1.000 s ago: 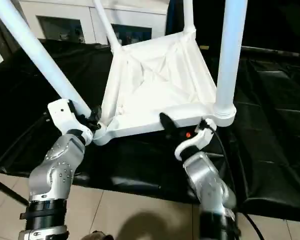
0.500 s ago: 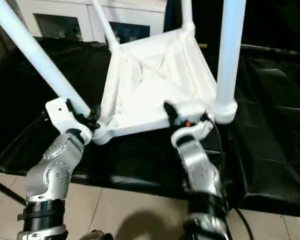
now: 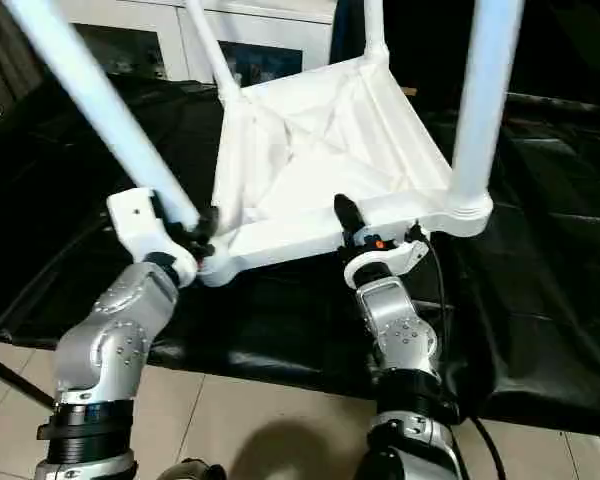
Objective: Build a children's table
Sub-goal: Flip table
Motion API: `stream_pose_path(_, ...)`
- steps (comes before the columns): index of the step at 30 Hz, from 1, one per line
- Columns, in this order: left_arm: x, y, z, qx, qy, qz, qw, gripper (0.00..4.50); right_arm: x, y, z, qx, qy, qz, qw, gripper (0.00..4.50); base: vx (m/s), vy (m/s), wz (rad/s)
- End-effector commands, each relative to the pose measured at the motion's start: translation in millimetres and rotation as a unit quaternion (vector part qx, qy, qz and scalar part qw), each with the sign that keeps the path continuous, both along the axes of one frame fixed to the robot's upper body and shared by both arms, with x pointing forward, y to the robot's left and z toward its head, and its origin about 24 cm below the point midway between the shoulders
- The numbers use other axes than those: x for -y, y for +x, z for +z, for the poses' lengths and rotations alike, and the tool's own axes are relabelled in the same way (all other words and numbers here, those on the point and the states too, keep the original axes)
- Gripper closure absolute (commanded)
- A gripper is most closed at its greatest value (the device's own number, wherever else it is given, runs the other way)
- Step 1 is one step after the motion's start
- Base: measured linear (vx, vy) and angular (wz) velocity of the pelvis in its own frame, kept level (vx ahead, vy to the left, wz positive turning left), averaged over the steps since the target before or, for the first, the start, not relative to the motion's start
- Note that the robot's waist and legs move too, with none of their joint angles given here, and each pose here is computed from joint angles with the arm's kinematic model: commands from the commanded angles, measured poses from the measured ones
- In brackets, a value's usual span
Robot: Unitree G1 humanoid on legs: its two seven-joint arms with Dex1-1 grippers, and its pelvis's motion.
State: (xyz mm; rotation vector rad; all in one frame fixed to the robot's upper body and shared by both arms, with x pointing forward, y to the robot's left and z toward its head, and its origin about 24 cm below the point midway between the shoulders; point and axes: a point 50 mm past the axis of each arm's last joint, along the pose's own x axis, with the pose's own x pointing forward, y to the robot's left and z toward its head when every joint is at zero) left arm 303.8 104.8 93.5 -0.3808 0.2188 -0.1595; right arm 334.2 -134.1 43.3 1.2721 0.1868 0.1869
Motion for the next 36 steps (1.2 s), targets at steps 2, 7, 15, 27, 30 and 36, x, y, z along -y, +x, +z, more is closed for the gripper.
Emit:
stream_pose_path(2, 36.4, -19.7, -23.7, -0.061, -0.077, -0.074, 0.992, 2.36, -3.9, 5.9, 6.8, 0.005, -0.009, 0.006, 1.000, 0.64, 0.000, 0.000, 0.00)
stream_pose_path(7, 35.6, -19.8, -24.6, -0.063, -0.078, -0.072, 0.992, 2.36, 3.2, 7.0, 5.0, -0.002, -0.008, -0.013, 1.000, 1.08, 0.000, 0.000, 0.00)
stream_pose_path(15, 31.2, -20.6, -25.7, -0.065, -0.086, -0.075, 0.991, 1.58, 8.5, 9.3, 5.0, -0.002, -0.013, -0.030, 0.999, 1.85, 0.000, 0.000, 0.00)
stream_pose_path(27, -17.2, -17.5, -27.3, -0.036, -0.102, -0.021, 0.994, 0.43, 26.1, 11.3, 5.5, -0.010, -0.056, -0.089, 0.994, 2.30, 0.000, 0.000, 0.00)
stream_pose_path(30, -34.7, -20.3, -28.3, -0.022, -0.113, -0.024, 0.993, 0.25, 33.3, 11.8, 7.6, -0.007, -0.076, -0.108, 0.991, 2.30, 0.000, 0.000, 0.00)
stream_pose_path(36, -64.1, -35.6, -38.6, -0.027, -0.087, -0.074, 0.993, 0.00, 45.0, 12.0, 9.9, -0.008, -0.100, -0.137, 0.986, 2.30, 0.000, 0.000, 0.00)
